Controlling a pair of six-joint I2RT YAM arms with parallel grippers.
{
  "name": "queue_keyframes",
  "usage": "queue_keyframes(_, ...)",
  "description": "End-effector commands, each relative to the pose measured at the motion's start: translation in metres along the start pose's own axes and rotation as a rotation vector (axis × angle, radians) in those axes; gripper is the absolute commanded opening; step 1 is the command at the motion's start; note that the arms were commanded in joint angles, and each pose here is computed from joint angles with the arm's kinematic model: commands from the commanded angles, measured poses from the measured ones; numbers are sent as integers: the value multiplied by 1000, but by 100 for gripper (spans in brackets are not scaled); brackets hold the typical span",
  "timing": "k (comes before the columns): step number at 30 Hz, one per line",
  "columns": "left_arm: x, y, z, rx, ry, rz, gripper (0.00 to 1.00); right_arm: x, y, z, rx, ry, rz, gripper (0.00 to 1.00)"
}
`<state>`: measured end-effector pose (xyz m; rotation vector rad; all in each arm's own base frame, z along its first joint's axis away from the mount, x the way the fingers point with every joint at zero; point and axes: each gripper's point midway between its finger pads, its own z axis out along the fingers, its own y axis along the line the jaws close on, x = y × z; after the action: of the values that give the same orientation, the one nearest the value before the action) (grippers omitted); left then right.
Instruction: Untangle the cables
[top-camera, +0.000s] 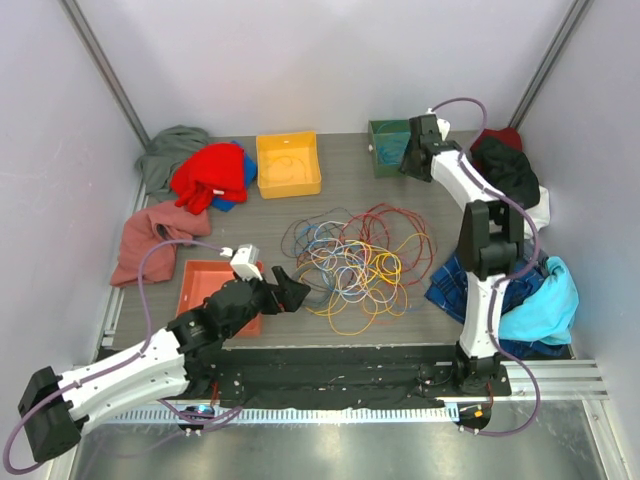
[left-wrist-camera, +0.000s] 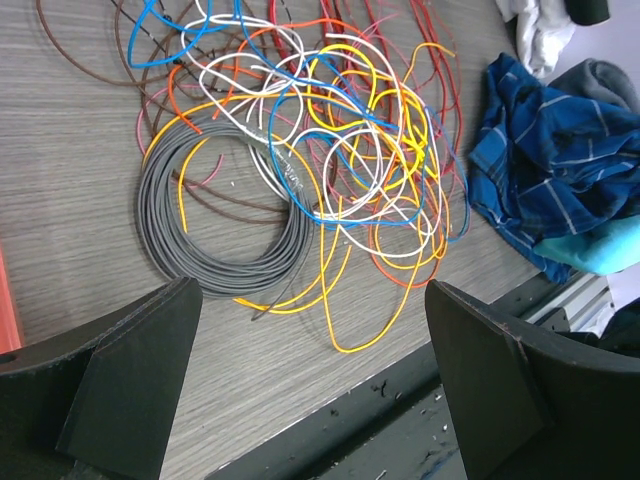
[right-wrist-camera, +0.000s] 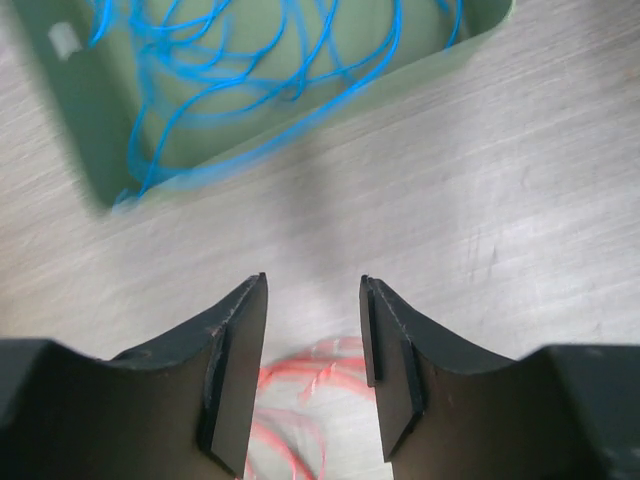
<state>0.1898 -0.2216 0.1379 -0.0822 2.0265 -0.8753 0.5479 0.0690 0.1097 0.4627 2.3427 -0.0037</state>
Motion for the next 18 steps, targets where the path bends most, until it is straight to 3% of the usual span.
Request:
queue_keyframes(1, -17, -2, -5, -6, -66, -17, 100, -50, 50, -111, -174, -295, -9, 50)
queue_keyframes(8, -29, 2, -10, -41, -104, -5, 100, -16, 69, -191, -221, -355, -82, 52)
queue_keyframes(18, -46, 30, -24, -241, -126, 53, 100, 89, 42, -222, -226, -319, -122, 57)
